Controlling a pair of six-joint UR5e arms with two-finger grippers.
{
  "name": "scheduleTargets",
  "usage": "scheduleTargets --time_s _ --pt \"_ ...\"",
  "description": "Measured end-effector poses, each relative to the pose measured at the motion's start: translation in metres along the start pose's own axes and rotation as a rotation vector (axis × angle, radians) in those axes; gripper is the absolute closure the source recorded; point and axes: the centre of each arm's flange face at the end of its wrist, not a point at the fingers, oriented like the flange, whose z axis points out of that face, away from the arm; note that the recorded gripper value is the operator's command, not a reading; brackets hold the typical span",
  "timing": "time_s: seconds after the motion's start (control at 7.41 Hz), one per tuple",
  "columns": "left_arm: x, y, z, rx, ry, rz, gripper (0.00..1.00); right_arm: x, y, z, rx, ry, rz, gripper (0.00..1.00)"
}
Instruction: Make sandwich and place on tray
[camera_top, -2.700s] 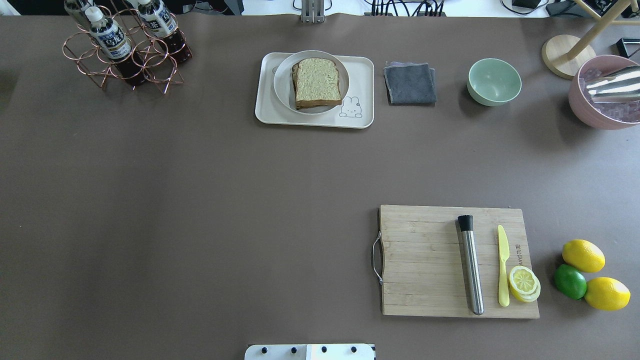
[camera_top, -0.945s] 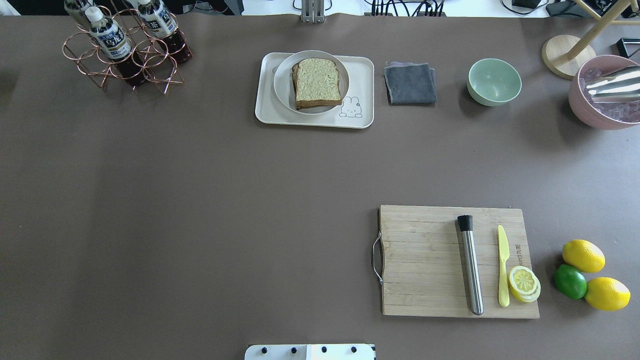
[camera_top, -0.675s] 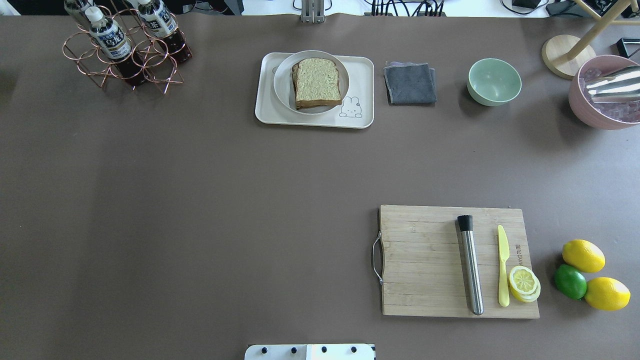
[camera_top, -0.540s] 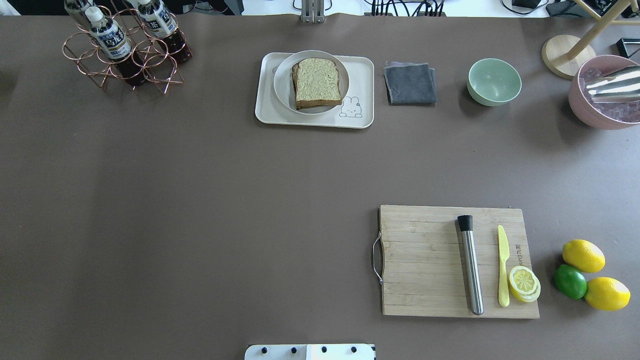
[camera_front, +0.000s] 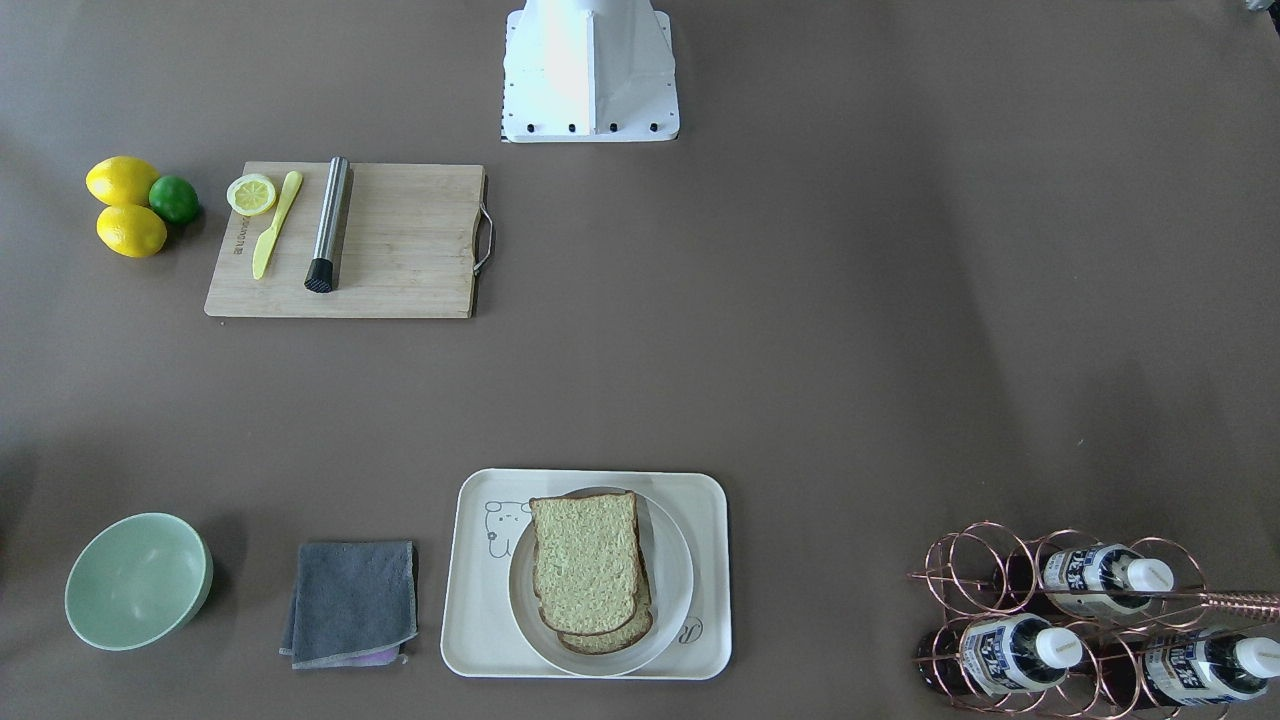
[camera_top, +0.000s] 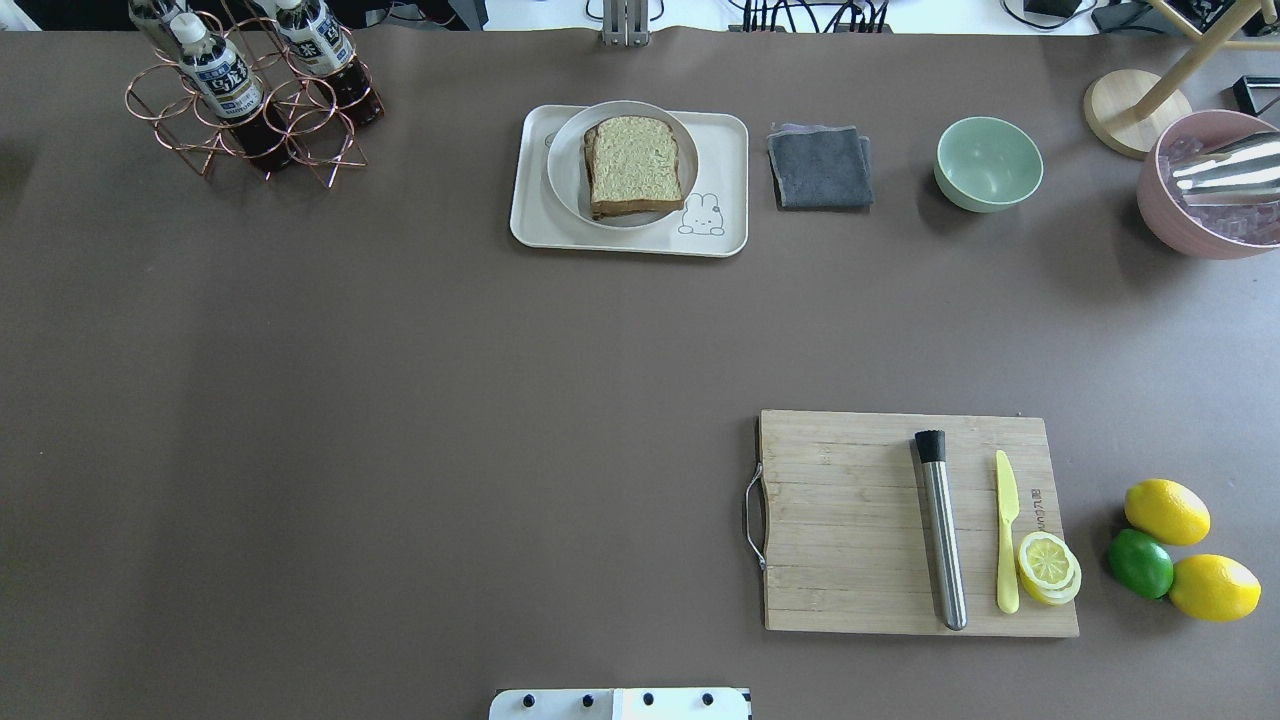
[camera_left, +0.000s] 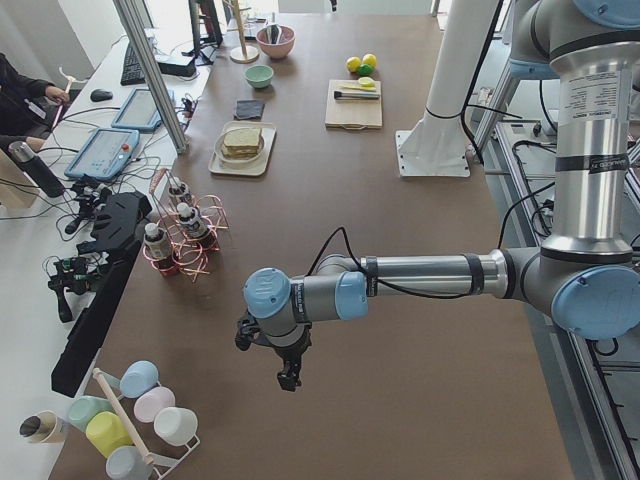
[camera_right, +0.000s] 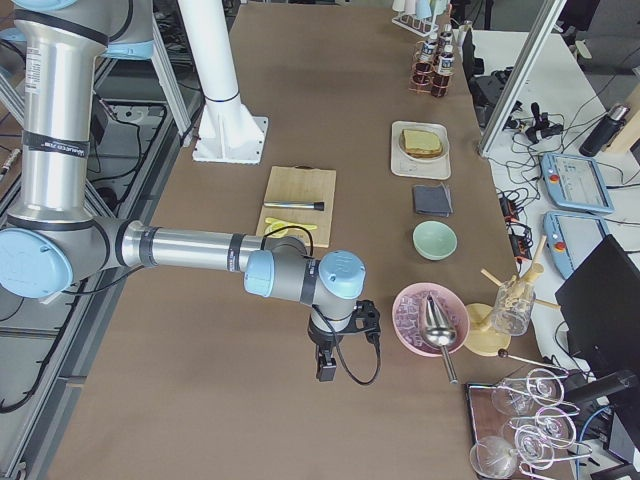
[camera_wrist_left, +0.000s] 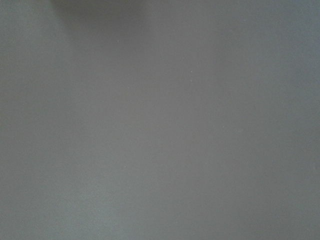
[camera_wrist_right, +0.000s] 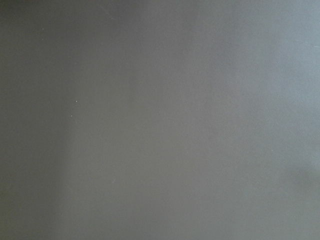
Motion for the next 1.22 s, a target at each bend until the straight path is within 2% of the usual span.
scheduleTargets --time_s 0.41,1.22 --pt "-0.0038 0.0024 0.0094 -0.007 0.044 -0.016 0.01 -0.0002 -0.0001 -0.0003 0.001 0.0 -0.001 0.0" --pt "-0.0026 -0.0007 0.0086 -0.008 0.05 -0.019 0.01 -0.0007 -0.0013 -0.0011 0.003 0.0 -0.004 0.0"
